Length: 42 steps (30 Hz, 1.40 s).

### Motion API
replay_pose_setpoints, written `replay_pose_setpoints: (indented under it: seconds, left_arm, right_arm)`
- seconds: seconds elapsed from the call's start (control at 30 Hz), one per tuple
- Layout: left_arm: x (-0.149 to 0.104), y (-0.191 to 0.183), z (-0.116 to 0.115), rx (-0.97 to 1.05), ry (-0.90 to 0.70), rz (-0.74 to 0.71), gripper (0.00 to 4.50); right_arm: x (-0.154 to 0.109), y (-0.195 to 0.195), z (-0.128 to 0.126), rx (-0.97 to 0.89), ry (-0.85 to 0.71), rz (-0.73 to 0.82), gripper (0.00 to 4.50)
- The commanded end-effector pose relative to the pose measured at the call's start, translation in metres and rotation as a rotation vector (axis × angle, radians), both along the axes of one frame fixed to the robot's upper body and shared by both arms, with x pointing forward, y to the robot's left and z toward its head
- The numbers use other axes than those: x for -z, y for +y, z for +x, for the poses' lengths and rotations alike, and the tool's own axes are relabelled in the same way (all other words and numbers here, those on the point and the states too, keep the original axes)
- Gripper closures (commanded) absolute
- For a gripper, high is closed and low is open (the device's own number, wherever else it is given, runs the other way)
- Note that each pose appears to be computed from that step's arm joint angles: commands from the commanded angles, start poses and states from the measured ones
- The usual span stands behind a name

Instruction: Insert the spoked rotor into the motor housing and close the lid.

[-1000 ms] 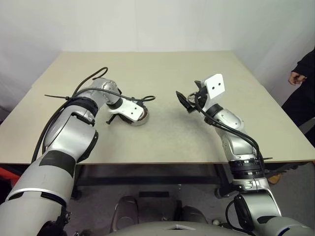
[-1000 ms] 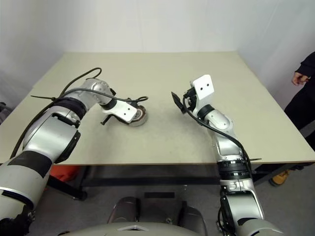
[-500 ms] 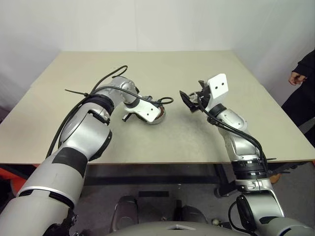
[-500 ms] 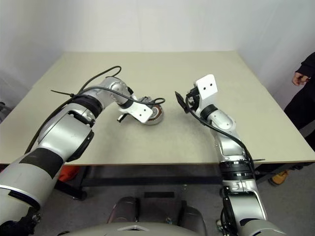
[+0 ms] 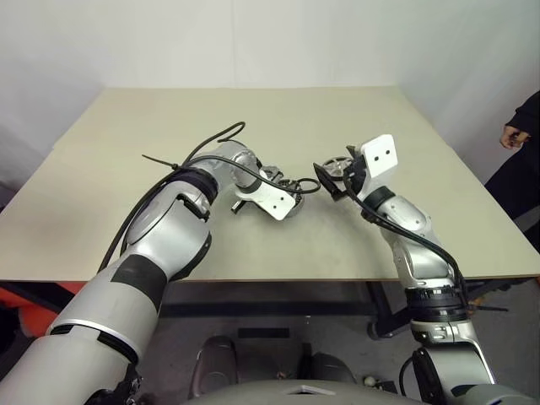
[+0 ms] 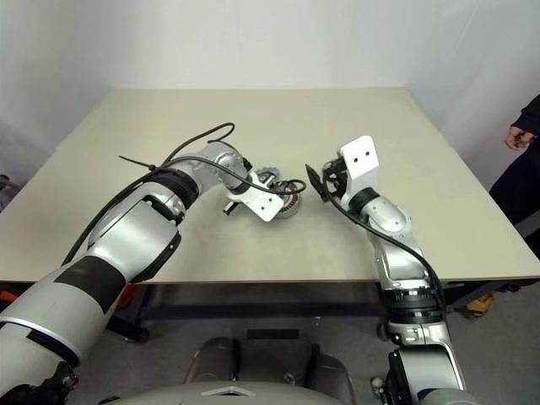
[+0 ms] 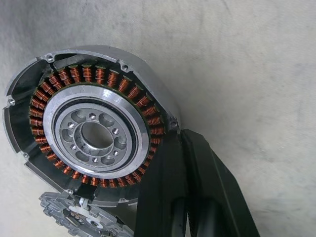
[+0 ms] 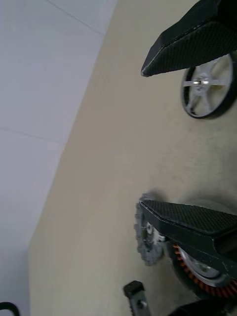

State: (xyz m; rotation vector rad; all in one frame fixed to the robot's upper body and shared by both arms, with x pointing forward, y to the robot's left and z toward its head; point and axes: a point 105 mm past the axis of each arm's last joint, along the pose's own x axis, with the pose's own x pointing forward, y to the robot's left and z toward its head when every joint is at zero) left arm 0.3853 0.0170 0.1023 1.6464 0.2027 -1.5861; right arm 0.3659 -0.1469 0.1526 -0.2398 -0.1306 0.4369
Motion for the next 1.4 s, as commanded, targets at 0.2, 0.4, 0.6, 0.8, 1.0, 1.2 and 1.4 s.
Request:
replay_pose_setpoints:
  seconds: [0.2,0.4,0.6,0.8,1.0,1.2,1.4]
  left_arm:
    - [-0.017,-0.025,0.002,0.048,-0.075,-0.038,4.46]
    - [-0.008,-0.027,-0.004,0.063,-0.046,-0.020,4.46]
    - [-0.005,-0.018,0.000,0.013,-0.037,-0.039,3.25]
    - [-0.010,-0.007,0.006,-0.031,-0.029,-0.083,3.25]
    - [-0.030,0.014,0.012,-0.071,-0.018,-0.175,3.25]
    - [-0.032,0.040,0.013,-0.126,0.024,-0.228,3.25]
    - [-0.025,0.045,0.010,-0.134,0.048,-0.243,3.25]
  right_arm:
    - [-0.014,-0.010,-0.009,0.046,-0.044,-0.013,0.00]
    - [-0.016,-0.011,-0.011,0.053,-0.047,-0.008,0.00]
    - [-0.018,-0.008,-0.008,0.041,-0.053,-0.004,0.00]
    - [-0.019,-0.001,-0.004,0.015,-0.053,-0.003,0.00]
    - [-0.023,0.003,0.002,-0.006,-0.063,-0.007,0.00]
    - [-0.025,0.009,0.009,-0.046,-0.067,-0.019,0.00]
    - [-0.029,0.022,0.017,-0.101,-0.073,-0.019,0.00]
